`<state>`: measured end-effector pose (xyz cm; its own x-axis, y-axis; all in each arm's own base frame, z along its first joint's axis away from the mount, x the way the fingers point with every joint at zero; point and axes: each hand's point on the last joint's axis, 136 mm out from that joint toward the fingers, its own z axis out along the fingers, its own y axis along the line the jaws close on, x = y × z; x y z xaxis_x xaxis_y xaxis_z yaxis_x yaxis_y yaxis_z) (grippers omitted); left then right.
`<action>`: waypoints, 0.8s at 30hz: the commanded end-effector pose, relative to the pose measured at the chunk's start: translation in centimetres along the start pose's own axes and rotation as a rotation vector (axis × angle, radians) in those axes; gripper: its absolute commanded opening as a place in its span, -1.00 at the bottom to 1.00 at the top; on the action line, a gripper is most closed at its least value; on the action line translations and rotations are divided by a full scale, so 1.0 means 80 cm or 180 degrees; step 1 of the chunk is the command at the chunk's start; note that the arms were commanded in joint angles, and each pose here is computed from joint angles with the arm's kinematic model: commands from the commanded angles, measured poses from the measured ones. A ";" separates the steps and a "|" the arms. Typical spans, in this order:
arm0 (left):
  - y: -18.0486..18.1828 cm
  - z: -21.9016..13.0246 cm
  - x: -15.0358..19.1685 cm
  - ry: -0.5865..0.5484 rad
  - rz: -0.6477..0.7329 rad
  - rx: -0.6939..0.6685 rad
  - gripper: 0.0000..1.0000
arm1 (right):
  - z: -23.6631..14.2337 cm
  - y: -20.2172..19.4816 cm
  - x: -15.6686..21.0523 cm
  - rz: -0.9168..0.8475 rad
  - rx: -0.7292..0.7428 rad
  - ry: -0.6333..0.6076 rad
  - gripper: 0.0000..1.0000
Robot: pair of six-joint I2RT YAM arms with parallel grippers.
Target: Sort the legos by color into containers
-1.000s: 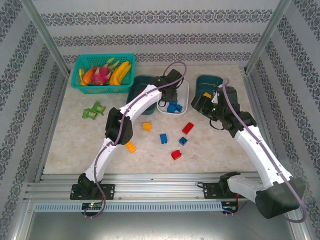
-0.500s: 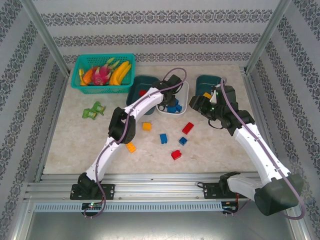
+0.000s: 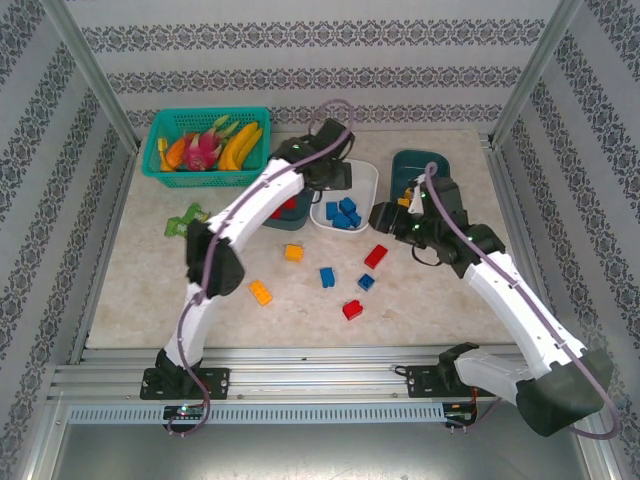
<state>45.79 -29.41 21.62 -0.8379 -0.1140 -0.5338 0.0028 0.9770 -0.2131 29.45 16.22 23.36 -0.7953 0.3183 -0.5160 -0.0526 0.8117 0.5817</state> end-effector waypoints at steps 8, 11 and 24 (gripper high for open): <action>0.139 -0.152 0.139 0.0162 -0.0589 -0.0103 0.52 | 0.032 0.076 0.098 -0.0933 -0.0015 0.0366 0.36; 0.189 -0.176 0.198 0.0173 -0.0814 -0.0169 0.51 | 0.058 0.102 0.137 -0.1219 -0.0033 0.0614 0.36; 0.306 -0.250 0.337 0.0020 -0.1294 -0.0079 0.57 | 0.195 0.167 0.278 -0.2021 0.0525 0.1547 0.51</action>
<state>14.12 -6.75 19.39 -0.7783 -0.4557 -0.4319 -0.2724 0.8649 -0.4215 20.54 41.78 11.32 -0.8187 -0.4091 -0.4029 -0.5256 0.8164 0.2391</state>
